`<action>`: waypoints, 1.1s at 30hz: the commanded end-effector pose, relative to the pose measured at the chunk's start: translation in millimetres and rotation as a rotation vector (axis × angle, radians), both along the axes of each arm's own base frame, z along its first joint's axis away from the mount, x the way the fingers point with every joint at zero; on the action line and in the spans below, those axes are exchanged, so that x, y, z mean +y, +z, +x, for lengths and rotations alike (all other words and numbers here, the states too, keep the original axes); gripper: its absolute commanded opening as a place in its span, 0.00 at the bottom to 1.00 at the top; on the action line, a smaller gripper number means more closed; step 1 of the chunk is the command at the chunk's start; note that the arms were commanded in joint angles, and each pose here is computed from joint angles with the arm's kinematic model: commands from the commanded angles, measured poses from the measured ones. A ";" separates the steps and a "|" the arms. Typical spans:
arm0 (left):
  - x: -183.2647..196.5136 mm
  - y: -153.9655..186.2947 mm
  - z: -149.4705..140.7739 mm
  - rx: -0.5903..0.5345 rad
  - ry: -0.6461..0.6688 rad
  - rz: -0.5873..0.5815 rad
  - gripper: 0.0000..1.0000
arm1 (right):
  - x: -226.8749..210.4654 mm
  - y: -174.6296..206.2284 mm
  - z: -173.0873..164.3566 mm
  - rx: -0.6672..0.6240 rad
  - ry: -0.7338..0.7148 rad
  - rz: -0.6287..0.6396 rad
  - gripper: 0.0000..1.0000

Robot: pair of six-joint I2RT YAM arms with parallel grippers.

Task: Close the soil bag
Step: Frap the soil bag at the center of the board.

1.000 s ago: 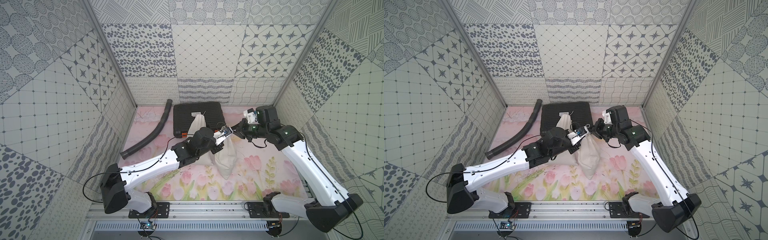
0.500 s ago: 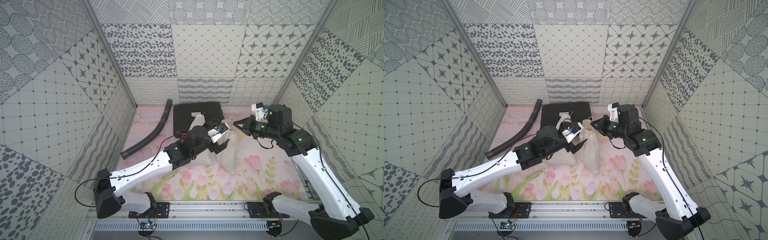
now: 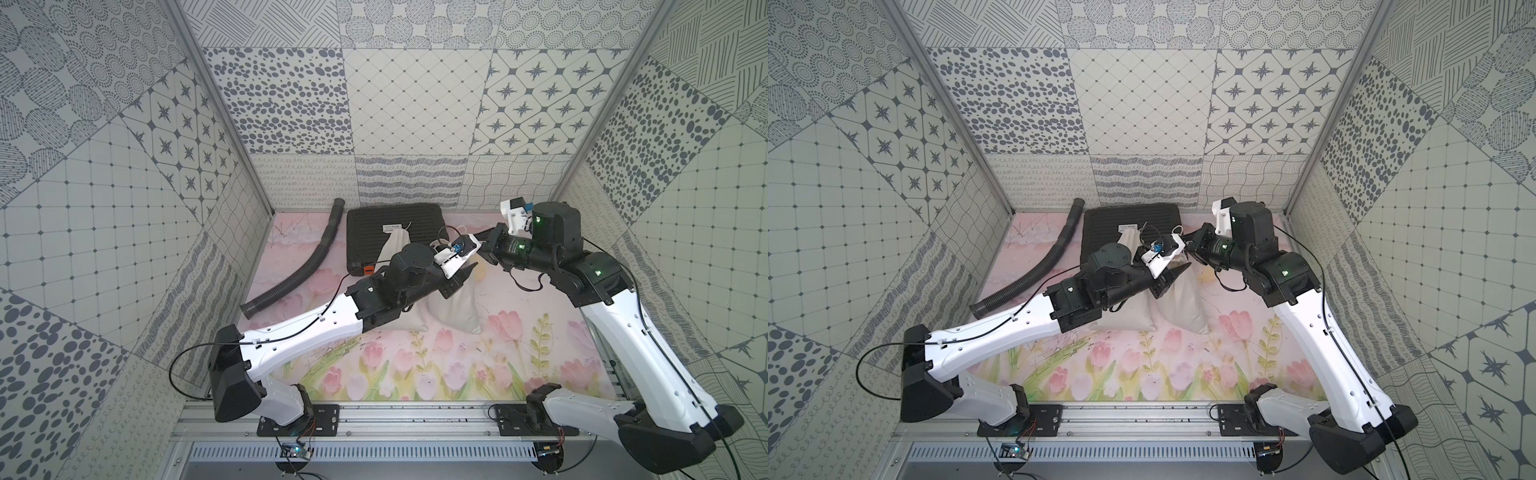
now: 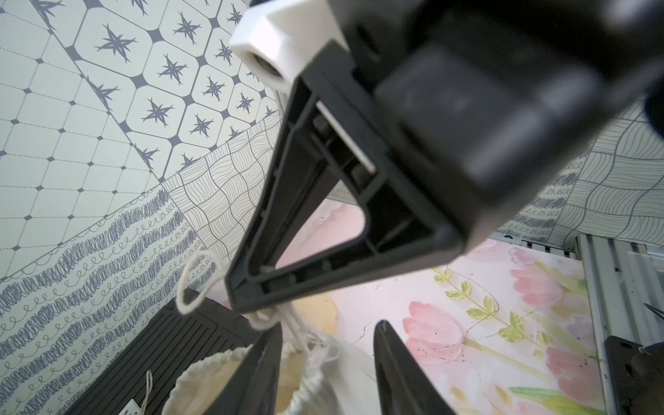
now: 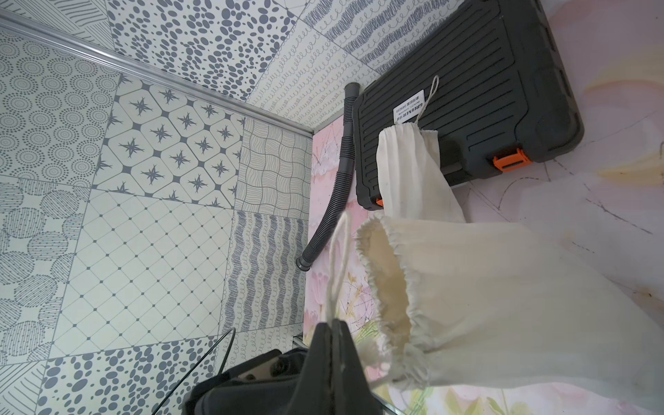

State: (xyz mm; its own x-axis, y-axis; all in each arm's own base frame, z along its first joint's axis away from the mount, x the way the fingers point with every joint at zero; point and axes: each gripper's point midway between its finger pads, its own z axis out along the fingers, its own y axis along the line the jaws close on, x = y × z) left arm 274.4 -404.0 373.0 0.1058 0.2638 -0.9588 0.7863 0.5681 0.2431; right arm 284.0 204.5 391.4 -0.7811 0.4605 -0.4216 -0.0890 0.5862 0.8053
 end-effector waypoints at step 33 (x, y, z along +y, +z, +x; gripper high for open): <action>-22.2 -85.7 42.1 0.056 0.087 0.146 0.02 | -3.3 98.7 -10.4 -0.279 -0.050 0.105 0.00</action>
State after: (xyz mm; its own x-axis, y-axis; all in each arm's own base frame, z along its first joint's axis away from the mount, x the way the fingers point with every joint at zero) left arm 315.3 -423.6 358.4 0.1181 0.1976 -0.9731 0.7093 0.6691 0.2219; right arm 299.2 179.5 387.5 -0.6851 0.5231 -0.5069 0.0021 0.6973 0.7168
